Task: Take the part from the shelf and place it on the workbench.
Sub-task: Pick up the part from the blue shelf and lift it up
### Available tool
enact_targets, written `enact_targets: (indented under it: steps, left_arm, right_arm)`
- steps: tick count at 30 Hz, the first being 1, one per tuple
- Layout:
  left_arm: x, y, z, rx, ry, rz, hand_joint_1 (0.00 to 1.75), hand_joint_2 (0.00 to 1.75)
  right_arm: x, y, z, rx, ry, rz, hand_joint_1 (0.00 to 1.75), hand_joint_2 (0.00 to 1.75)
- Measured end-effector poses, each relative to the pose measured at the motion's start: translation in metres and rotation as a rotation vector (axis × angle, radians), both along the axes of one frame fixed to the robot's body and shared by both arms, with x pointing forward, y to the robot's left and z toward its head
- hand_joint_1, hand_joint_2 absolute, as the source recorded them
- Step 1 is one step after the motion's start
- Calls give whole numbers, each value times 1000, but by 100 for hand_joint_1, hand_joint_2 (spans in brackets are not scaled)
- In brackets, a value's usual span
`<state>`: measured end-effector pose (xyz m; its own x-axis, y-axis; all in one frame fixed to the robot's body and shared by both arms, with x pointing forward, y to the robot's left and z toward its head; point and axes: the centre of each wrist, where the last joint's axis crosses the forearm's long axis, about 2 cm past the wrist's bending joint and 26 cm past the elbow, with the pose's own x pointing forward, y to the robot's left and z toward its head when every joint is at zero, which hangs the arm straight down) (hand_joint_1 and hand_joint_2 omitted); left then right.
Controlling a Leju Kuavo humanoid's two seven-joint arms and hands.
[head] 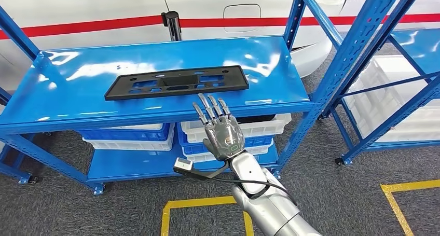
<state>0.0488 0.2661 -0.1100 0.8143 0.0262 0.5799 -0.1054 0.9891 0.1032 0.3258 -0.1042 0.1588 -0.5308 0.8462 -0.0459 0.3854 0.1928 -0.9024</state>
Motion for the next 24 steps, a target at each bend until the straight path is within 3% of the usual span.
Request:
enact_targets:
  steps: [11,24]
  left_arm:
    - [0,-2,0,-3,5,-29,0,0]
    - [1,-4,0,-6,4,-46,0,0]
  right_arm:
    - [-7,-10,-14,-18,27,-24,0,175]
    - [-8,-8,-13,-21,1,-18,0,175]
